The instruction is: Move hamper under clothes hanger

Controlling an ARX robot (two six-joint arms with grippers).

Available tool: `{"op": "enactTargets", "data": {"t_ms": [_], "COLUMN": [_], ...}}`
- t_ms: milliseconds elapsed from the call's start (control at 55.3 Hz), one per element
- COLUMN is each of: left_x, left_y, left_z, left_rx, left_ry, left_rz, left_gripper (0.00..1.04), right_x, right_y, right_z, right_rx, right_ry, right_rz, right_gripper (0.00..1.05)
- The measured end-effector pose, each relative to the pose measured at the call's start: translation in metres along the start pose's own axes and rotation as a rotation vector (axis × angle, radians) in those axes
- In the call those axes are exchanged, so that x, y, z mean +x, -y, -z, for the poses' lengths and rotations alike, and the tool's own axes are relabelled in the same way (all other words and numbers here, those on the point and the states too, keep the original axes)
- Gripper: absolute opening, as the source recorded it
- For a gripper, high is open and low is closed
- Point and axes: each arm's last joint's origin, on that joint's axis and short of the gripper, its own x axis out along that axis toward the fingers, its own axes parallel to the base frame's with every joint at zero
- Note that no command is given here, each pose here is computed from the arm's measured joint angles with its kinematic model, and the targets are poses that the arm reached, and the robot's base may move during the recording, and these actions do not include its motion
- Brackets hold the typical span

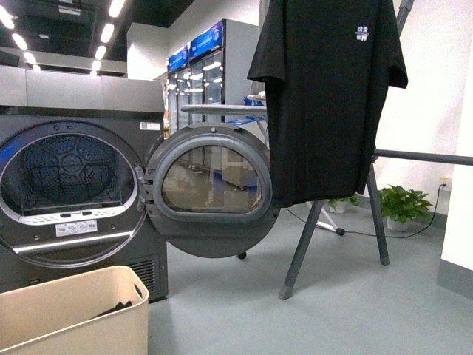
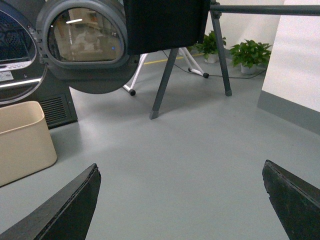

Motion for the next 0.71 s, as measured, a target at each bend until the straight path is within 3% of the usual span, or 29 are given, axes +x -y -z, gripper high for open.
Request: {"op": "enactTargets", "data": {"t_ms": [706], "left_x": [0.0000], "left_y": [0.0000], "left_z": [0.0001], "left_rx": [0.000], "left_ry": [0.000], "left_rz": [0.000], "left_gripper": [0.98], "right_x": [0.0000], "right_y": [0.0000], "right_z": [0.0000], "right_rx": [0.000], "right_ry": [0.000], "right_rz": [0.000], "right_gripper": [0.97]}}
